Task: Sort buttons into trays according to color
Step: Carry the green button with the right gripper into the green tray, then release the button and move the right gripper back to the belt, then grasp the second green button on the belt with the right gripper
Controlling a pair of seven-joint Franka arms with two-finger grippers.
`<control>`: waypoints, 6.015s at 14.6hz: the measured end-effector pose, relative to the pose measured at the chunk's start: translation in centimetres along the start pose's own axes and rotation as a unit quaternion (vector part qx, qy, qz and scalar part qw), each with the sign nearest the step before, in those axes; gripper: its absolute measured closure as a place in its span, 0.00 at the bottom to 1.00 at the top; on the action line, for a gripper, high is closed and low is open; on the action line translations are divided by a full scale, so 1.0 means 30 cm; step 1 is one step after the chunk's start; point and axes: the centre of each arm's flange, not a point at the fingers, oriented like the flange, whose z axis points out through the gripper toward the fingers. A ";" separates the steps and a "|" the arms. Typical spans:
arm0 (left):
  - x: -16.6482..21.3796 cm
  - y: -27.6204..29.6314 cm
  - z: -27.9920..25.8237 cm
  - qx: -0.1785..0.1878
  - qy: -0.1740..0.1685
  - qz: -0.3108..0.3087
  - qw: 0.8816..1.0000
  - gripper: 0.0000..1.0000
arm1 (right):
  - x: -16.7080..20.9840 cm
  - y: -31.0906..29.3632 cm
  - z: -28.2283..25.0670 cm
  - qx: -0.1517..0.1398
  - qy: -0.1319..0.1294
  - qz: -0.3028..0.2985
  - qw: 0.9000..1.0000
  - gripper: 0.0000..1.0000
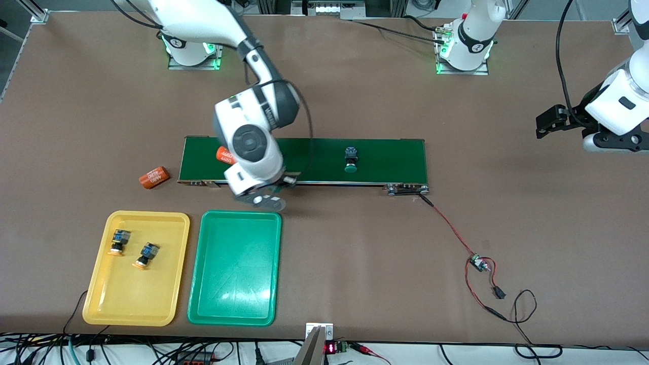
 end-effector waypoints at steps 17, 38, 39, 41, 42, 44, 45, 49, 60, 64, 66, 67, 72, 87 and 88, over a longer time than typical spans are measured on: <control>0.000 0.002 0.000 0.000 0.000 0.001 1.000 0.00 | 0.513 0.314 0.230 0.015 0.135 -0.075 0.988 0.67; 0.000 0.003 0.000 0.000 0.000 0.001 1.000 0.00 | 0.359 0.172 0.100 -0.006 0.057 -0.134 0.989 0.00; 0.000 0.003 0.000 0.000 0.000 0.001 1.000 0.00 | 0.307 0.139 0.069 -0.009 0.042 -0.133 0.990 0.00; 0.000 0.003 -0.001 0.000 0.000 0.001 1.000 0.00 | 0.206 0.080 0.008 -0.011 0.023 -0.118 0.993 0.00; 0.000 0.003 -0.001 0.000 0.000 0.001 1.000 0.00 | 0.154 0.050 -0.016 -0.011 0.016 -0.111 0.994 0.00; 0.000 0.004 -0.001 0.000 0.000 0.001 1.000 0.00 | 0.042 -0.026 -0.037 -0.010 0.010 -0.085 0.996 0.00; 0.000 0.004 -0.001 0.000 0.000 0.001 1.000 0.00 | -0.022 -0.073 -0.032 -0.011 0.007 -0.067 0.998 0.00; 0.000 0.004 -0.001 0.000 0.000 0.001 1.000 0.00 | -0.265 -0.219 0.054 -0.038 -0.011 -0.014 0.999 0.00; -0.001 0.014 -0.001 0.000 0.000 0.004 1.000 0.00 | -0.481 -0.234 0.231 -0.102 -0.051 -0.039 0.993 0.03; -0.001 0.014 -0.001 0.000 0.000 0.004 1.000 0.00 | -0.470 -0.184 0.183 -0.097 -0.056 -0.045 0.993 0.45; -0.001 0.014 -0.001 0.000 -0.001 0.004 1.000 0.00 | -0.467 -0.174 0.165 -0.094 -0.056 -0.044 0.993 0.65; -0.001 0.014 -0.001 0.000 -0.001 0.004 1.000 0.00 | -0.461 -0.170 0.160 -0.093 -0.056 -0.045 0.993 0.77; -0.001 0.011 0.000 0.000 -0.001 0.003 1.000 0.00 | -0.441 -0.155 0.160 -0.093 -0.058 -0.053 0.993 0.92; -0.001 0.008 0.000 0.000 -0.001 0.002 1.000 0.00 | -0.315 -0.088 0.138 -0.076 -0.050 -0.056 0.994 0.93; -0.001 0.008 0.000 0.000 -0.001 0.002 1.000 0.00 | -0.271 -0.056 0.128 -0.074 -0.050 -0.064 0.994 0.90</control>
